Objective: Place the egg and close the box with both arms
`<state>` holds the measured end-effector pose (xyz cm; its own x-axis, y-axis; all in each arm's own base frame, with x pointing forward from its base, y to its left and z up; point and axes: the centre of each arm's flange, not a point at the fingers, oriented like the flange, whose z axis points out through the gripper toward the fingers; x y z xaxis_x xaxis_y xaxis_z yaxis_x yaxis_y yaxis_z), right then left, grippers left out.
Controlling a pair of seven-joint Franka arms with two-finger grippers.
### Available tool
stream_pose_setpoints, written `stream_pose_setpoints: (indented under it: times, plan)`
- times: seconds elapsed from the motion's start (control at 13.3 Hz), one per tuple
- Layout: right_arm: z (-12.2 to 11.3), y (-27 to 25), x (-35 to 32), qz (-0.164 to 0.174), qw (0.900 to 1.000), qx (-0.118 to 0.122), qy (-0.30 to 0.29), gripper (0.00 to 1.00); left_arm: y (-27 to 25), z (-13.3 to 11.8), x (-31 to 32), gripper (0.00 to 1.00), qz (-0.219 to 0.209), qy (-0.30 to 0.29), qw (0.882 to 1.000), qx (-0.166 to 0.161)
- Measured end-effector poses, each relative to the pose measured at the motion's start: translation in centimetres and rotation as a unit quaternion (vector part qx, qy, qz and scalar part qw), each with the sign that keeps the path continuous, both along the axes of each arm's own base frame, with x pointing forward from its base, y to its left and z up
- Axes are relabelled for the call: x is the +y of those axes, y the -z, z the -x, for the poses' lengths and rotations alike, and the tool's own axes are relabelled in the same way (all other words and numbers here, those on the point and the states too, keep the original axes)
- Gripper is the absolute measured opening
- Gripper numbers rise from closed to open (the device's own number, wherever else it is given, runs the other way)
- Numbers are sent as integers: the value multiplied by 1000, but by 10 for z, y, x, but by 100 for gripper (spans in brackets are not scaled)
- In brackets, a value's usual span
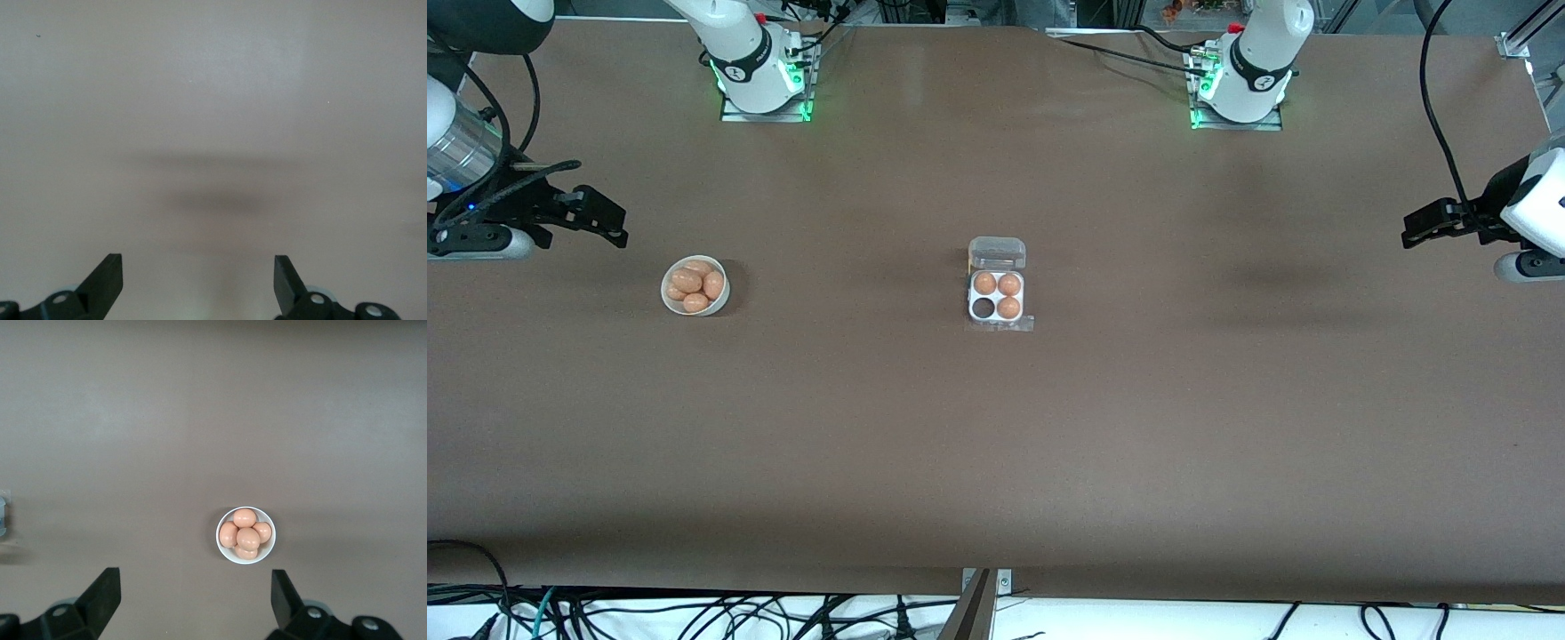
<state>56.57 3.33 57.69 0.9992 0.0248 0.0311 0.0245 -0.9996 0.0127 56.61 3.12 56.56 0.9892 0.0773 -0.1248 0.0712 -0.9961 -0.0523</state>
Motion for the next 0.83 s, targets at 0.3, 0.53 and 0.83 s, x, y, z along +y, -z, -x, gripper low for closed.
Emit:
stream_pose_setpoints:
  times: [0.3, 0.53, 0.83]
  plan:
    - [0, 0, 0, 0, 1000, 0, 0, 100, -1, 0, 0, 100, 0, 0, 1000, -1]
    - [0, 0, 0, 0, 1000, 0, 0, 100, -10, -2, 0, 100, 0, 0, 1000, -11]
    - [0, 0, 0, 0, 1000, 1, 0, 100, -13, -2, 0, 100, -1, 0, 1000, -14]
